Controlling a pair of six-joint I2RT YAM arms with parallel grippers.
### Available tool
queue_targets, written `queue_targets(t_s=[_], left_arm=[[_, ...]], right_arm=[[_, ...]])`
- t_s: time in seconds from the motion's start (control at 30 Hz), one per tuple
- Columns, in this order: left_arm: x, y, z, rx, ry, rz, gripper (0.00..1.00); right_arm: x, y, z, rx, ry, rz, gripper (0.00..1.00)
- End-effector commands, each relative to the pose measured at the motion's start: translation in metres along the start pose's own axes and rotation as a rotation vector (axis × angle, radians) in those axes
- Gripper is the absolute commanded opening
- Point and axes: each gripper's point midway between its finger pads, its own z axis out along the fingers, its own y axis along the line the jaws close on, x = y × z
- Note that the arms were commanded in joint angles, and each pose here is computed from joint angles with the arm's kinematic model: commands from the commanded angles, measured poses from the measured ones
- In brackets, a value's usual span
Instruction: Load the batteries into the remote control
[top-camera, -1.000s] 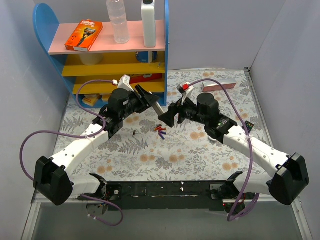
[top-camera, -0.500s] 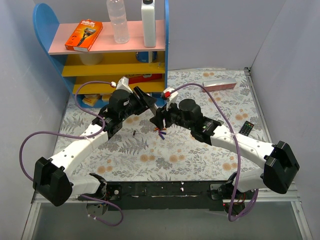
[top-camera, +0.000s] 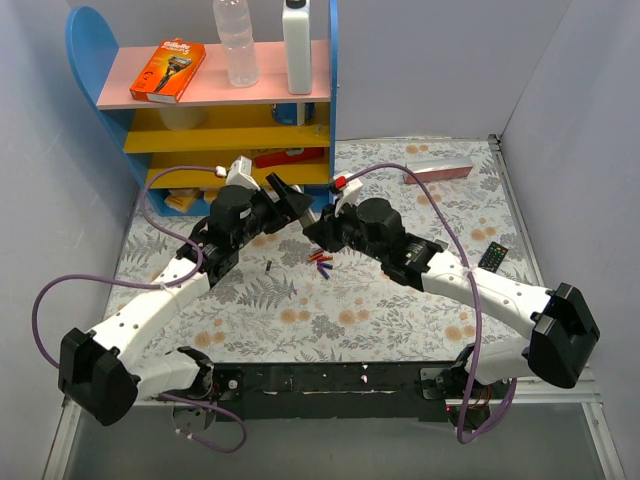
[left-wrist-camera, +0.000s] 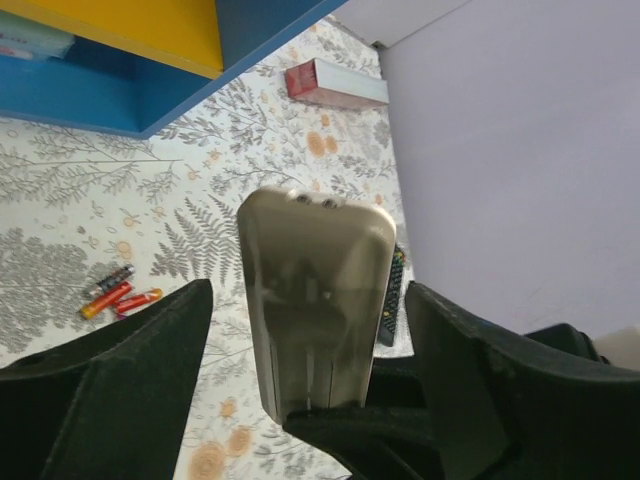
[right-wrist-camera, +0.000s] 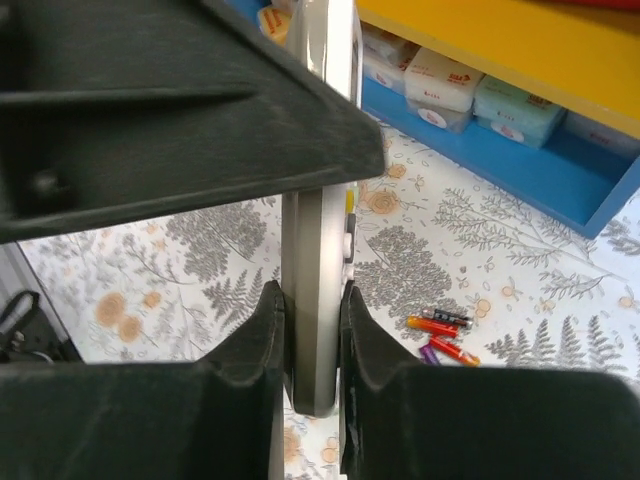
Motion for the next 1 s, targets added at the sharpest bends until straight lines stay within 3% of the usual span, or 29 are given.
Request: queue_targets(t_s=[0.0, 0.1, 0.3, 0.57, 0.97], left_arm=[[-0.02, -0.02, -0.024, 0.088, -0.093, 0.02, 0.85], [-0.027, -0.021, -0.035, 0.106, -0.144, 0.024, 0.98], [-0.03, -0.036, -0.054, 0.253, -0.208, 0.073, 0.98], [-0.027, -0.066, -0.065, 0.428, -0.213, 0.104, 0.98], [0.002, -0.063, -0.037, 0.36, -0.119, 0.071, 0.98]], right_arm=[[-0.046, 0.003, -0.019, 0.027, -0.155, 0.151, 0.01], [-0.05, 0.003, -0.028, 0.036, -0.185, 0.243, 0.01], [-0.058, 0.0, -0.047, 0.05, -0.266, 0.447, 0.01], [-0.057, 0.01, -0.051, -0.009, -0.268, 0.506, 0.01], [-0.059, 0.02, -0.052, -0.073, -0.276, 0.528, 0.01]])
